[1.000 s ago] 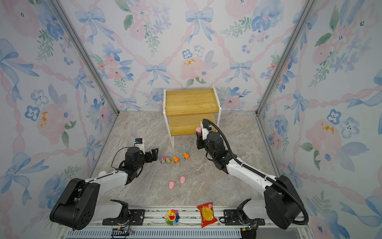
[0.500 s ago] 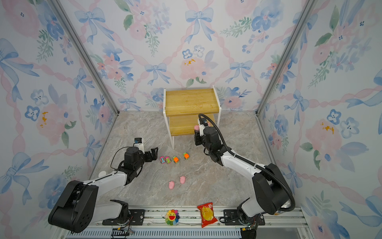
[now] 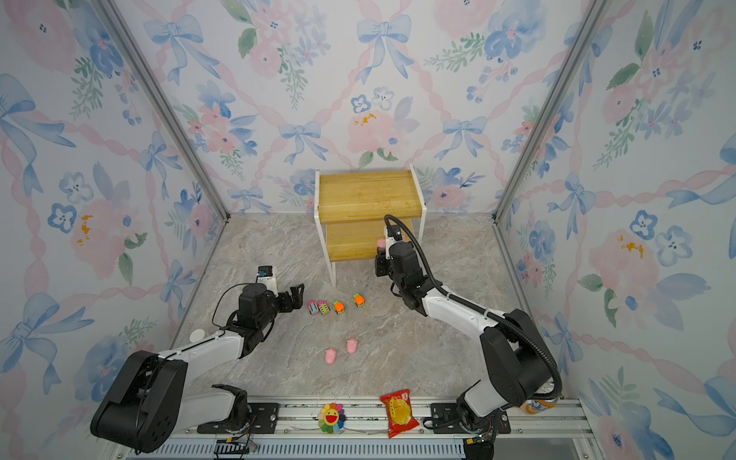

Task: Place and organize the plastic toys onto the shelf
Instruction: 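Carry the pink pig with the right gripper onto the lower shelf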

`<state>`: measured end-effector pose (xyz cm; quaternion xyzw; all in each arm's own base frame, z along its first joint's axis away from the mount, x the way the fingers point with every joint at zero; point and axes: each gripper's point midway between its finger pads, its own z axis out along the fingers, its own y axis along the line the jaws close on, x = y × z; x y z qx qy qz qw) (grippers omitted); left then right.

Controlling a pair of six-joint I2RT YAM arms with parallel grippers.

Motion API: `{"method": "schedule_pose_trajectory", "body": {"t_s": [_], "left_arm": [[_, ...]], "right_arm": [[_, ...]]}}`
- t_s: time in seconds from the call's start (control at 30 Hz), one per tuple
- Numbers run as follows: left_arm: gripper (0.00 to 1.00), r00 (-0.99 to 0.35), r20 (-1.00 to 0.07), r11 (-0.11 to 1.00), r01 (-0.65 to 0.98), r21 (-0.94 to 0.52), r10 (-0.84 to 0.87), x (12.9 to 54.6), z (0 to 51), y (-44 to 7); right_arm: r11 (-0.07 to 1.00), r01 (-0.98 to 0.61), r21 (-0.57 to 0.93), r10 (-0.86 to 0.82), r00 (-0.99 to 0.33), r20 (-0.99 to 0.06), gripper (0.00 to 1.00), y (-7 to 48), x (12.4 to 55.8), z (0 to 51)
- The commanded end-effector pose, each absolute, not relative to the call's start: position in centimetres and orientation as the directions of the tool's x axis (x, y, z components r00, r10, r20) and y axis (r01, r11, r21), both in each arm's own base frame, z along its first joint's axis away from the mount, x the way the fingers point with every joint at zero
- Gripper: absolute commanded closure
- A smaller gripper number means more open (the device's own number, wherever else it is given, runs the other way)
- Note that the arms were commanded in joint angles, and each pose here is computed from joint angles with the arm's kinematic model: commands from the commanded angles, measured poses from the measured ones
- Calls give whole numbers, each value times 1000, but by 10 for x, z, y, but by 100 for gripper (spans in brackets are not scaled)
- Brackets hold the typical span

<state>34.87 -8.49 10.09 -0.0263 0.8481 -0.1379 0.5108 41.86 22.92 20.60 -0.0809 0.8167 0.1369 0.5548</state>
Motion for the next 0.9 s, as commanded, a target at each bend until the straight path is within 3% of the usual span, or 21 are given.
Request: {"method": "schedule_pose_trajectory", "body": {"t_s": [0.0, 0.87], "left_arm": [[2, -463, -869, 961, 113, -254, -175, 347, 104, -87], [2, -461, -870, 962, 108, -249, -173, 348, 104, -86]], "right_arm": [[958, -241, 154, 59, -361, -931, 72, 227, 428, 213], [965, -228, 126, 31, -378, -925, 69, 236, 443, 202]]}}
